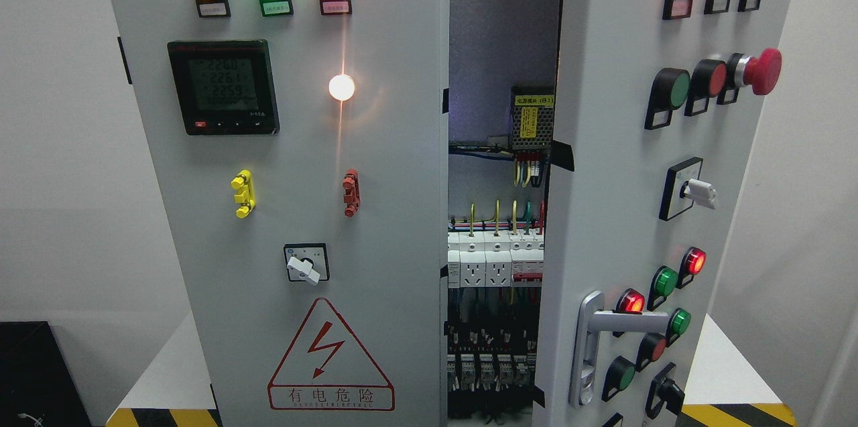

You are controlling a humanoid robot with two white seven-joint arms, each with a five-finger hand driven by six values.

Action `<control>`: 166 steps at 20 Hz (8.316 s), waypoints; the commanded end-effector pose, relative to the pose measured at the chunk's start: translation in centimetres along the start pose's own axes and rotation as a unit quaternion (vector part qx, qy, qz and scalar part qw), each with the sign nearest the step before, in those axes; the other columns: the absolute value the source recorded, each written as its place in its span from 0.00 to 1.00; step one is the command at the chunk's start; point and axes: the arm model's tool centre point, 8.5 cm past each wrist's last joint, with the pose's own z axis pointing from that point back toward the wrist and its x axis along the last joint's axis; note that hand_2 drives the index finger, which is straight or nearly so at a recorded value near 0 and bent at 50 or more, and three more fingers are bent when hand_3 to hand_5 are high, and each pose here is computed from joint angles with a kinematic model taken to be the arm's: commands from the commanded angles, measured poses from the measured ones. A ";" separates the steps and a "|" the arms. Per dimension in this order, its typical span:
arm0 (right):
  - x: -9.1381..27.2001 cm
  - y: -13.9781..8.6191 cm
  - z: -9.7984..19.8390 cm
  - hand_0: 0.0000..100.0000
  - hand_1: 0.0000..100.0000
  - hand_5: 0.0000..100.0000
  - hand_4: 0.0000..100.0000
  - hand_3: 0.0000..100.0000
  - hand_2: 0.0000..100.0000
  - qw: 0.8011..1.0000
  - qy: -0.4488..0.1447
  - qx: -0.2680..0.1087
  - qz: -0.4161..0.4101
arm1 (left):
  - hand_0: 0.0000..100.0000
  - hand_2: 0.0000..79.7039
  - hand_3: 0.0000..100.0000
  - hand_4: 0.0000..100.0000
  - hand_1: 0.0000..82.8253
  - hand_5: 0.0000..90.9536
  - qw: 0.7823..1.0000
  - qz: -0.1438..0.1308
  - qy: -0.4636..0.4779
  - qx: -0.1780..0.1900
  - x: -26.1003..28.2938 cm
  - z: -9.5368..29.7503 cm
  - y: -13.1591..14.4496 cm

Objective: Open door with both hands

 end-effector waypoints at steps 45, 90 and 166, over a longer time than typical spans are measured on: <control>0.0 0.0 0.0 0.19 0.00 0.00 0.00 0.00 0.00 1.000 0.001 0.000 -0.005 | 0.00 0.00 0.00 0.00 0.00 0.00 0.933 -0.018 -0.351 0.073 17.7 5.9 11.2; 0.0 0.0 0.0 0.19 0.00 0.00 0.00 0.00 0.00 1.000 0.001 0.000 -0.005 | 0.00 0.00 0.00 0.00 0.00 0.00 0.457 -0.262 -0.804 -0.278 28.1 48.7 -3.0; 0.0 0.0 0.0 0.19 0.00 0.00 0.00 0.00 0.00 1.000 0.001 0.000 -0.005 | 0.00 0.00 0.00 0.00 0.00 0.00 0.395 -0.327 -0.682 -0.521 35.6 74.2 -13.1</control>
